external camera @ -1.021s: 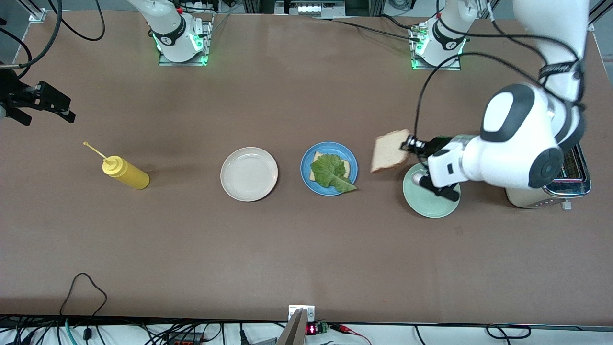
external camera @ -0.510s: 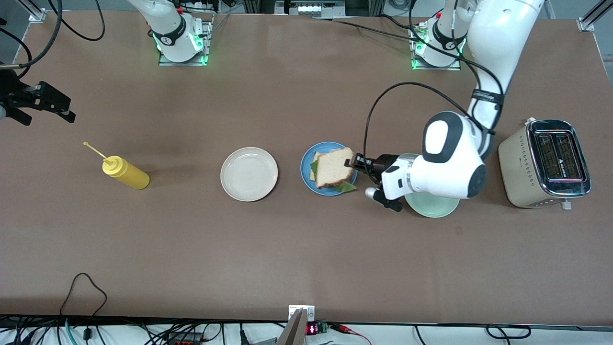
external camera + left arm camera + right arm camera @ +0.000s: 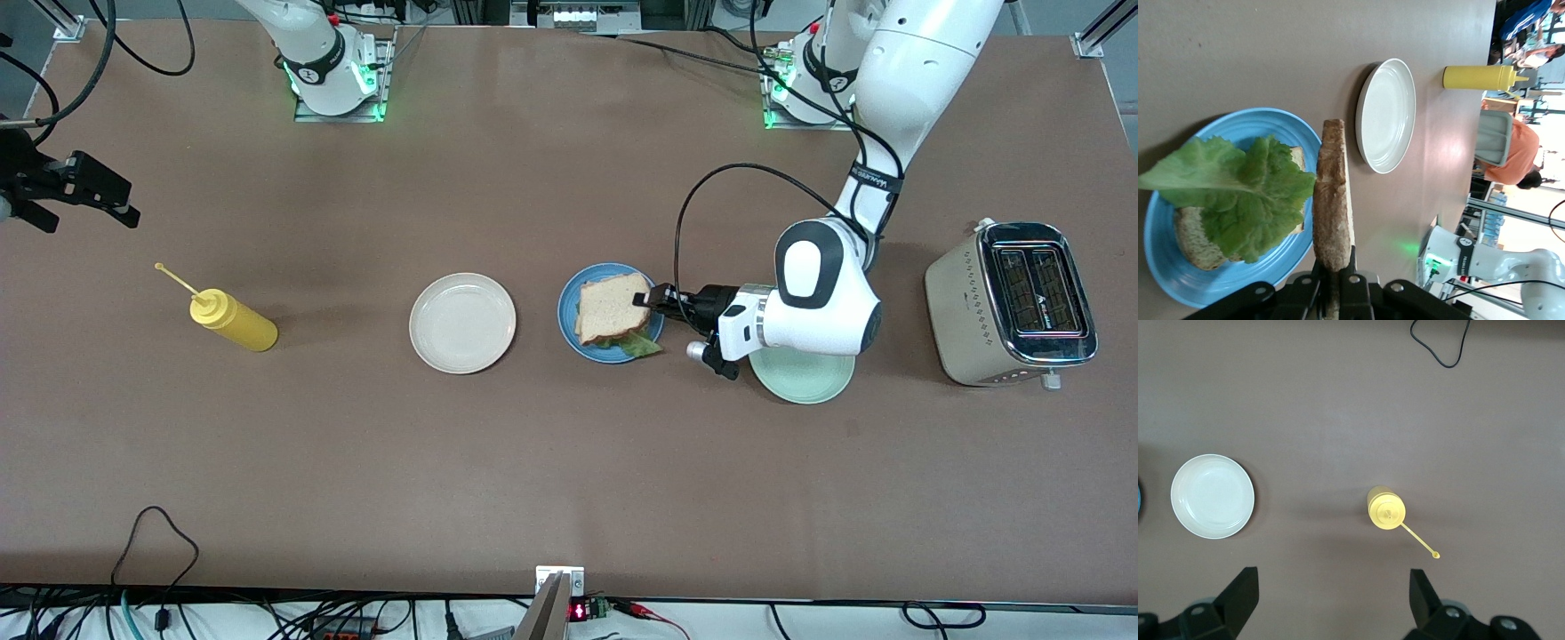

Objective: Make sandwich in blue plate with both arms
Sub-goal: 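Lay the bread on top of the lettuce and open the left gripper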

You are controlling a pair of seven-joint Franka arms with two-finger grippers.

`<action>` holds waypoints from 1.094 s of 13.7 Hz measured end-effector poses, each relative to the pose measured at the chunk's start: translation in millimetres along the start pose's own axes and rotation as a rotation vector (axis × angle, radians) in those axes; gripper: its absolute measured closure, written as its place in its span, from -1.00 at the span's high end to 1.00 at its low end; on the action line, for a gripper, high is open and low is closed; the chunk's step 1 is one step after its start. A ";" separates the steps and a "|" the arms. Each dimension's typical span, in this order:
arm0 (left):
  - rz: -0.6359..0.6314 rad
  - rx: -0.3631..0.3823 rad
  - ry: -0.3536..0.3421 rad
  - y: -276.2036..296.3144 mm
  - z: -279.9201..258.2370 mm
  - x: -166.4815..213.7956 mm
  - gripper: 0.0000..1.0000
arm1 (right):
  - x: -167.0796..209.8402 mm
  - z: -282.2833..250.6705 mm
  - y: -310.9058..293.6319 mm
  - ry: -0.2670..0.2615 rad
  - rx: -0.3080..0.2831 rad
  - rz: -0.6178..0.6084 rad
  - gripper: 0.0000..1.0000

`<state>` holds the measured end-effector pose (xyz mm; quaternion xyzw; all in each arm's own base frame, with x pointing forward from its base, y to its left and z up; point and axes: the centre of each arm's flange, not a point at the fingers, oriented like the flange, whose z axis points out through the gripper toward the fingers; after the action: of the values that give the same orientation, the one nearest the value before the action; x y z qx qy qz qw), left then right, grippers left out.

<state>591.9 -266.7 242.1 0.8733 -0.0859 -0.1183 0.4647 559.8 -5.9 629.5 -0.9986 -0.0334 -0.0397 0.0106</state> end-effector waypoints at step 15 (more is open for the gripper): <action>-0.001 -0.060 0.005 -48.2 28.3 -10.9 -0.34 | 0.0 0.0 0.0 0.000 0.000 0.000 1.00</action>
<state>575.3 -259.6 188.1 0.8592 -0.0808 -0.1191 0.4909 559.8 -5.9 629.5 -0.9986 -0.0334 -0.0397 0.0103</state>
